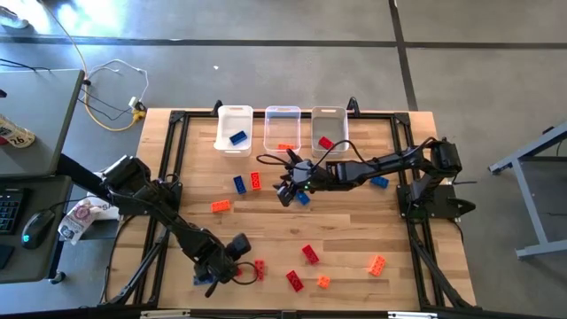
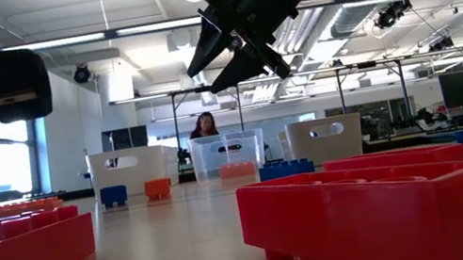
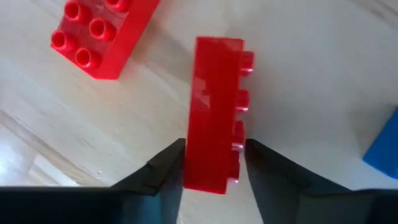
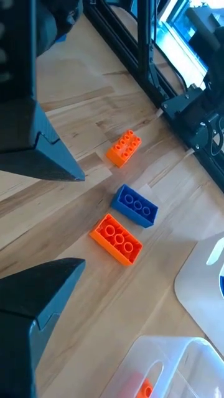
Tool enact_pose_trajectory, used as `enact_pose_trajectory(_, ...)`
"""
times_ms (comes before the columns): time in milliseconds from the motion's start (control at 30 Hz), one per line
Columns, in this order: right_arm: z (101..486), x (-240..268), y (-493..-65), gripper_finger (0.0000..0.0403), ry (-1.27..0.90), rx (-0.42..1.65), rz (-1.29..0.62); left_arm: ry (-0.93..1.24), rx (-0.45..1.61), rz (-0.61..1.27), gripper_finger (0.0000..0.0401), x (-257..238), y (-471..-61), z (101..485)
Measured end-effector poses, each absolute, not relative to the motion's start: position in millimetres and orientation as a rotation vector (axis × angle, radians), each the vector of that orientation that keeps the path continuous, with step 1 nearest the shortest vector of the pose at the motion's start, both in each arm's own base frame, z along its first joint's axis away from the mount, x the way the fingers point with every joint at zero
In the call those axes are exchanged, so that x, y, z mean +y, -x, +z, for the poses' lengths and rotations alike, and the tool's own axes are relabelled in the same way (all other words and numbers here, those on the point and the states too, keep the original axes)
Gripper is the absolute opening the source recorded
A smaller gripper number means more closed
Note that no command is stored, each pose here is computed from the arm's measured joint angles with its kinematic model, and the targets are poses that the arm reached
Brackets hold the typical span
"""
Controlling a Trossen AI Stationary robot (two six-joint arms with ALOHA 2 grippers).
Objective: Sort & place blocks by color
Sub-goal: Put the red game piece into the gray bin
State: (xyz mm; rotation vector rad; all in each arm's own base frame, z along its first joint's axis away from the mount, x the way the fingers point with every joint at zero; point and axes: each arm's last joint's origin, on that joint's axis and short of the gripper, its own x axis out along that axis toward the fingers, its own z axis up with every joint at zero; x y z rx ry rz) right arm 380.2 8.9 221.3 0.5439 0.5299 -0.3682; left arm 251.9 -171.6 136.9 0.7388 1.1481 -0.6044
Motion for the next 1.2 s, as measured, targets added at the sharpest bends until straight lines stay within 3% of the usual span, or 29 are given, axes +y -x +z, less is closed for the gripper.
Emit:
enact_pose_trajectory(200,221,10,-380,0.0199,-0.517,0.553,-0.310,-0.671,1.166,-0.569,0.0064,-163,-258,138)
enact_pose_trajectory(633,230,21,-375,0.0199,-0.349,0.609,-0.082,-0.491,1.245,-0.496,0.0064,-127,-272,141)
enact_pose_trajectory(900,247,42,-363,0.0199,-0.222,0.598,0.014,-0.456,1.201,-0.415,0.0064,-105,-271,168)
enact_pose_trajectory(1200,249,68,-359,0.0199,-0.100,0.596,0.112,-0.443,1.093,-0.087,0.0064,-72,-273,198)
